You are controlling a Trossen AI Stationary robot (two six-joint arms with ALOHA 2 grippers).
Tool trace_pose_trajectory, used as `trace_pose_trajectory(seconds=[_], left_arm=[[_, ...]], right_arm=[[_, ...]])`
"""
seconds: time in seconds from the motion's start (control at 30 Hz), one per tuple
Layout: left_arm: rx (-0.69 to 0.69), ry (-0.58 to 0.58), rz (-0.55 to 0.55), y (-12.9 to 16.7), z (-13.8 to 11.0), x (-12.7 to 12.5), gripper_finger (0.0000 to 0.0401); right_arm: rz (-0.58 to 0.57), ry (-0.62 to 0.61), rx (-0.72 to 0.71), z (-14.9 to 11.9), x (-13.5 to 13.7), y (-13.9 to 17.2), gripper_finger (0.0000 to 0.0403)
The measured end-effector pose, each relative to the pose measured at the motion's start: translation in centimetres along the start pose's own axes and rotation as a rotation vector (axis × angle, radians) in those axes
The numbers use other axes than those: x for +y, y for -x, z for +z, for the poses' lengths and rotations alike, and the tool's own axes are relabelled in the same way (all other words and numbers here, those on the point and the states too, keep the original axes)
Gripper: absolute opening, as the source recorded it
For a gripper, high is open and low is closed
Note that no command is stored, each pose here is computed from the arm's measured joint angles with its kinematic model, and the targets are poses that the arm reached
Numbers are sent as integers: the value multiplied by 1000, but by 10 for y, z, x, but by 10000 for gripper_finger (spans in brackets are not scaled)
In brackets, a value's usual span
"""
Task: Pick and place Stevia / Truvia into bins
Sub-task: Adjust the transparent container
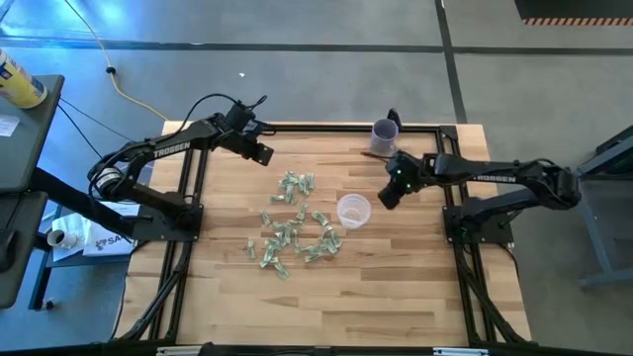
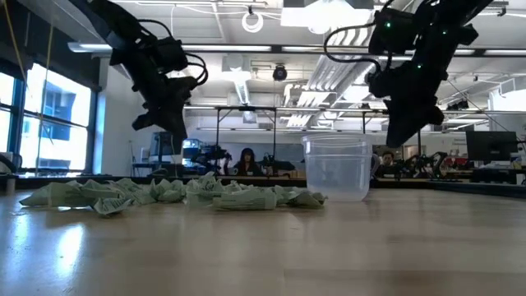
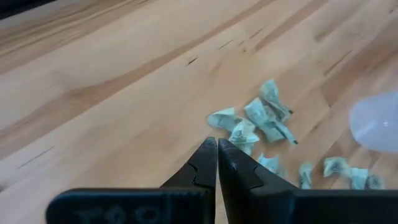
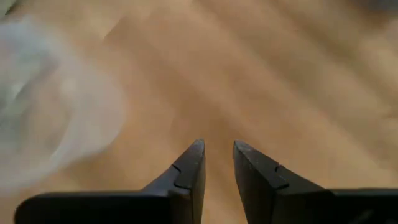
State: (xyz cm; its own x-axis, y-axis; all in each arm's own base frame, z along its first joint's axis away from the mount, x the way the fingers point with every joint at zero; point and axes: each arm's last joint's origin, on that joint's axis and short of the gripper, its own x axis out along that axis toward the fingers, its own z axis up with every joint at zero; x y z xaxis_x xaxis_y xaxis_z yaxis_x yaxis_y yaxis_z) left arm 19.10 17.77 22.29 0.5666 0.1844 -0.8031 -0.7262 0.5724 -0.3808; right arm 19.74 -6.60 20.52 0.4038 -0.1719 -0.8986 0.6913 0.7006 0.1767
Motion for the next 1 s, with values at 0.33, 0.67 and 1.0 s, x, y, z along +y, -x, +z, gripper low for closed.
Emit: trace_pose_trajectory(seconds=[0.33,0.67,1.0], left_arm=[[-57,-287,-110,-3,3,-17,49],[11,-489,-24,-20,-2,-57,110],[80,-508,-10,-7,-14,-60,136]], right_arm=[[10,148,-85,18,24,24,86],[-7,96,-92,28,18,35,196],[80,92,-142,35,26,37,230]])
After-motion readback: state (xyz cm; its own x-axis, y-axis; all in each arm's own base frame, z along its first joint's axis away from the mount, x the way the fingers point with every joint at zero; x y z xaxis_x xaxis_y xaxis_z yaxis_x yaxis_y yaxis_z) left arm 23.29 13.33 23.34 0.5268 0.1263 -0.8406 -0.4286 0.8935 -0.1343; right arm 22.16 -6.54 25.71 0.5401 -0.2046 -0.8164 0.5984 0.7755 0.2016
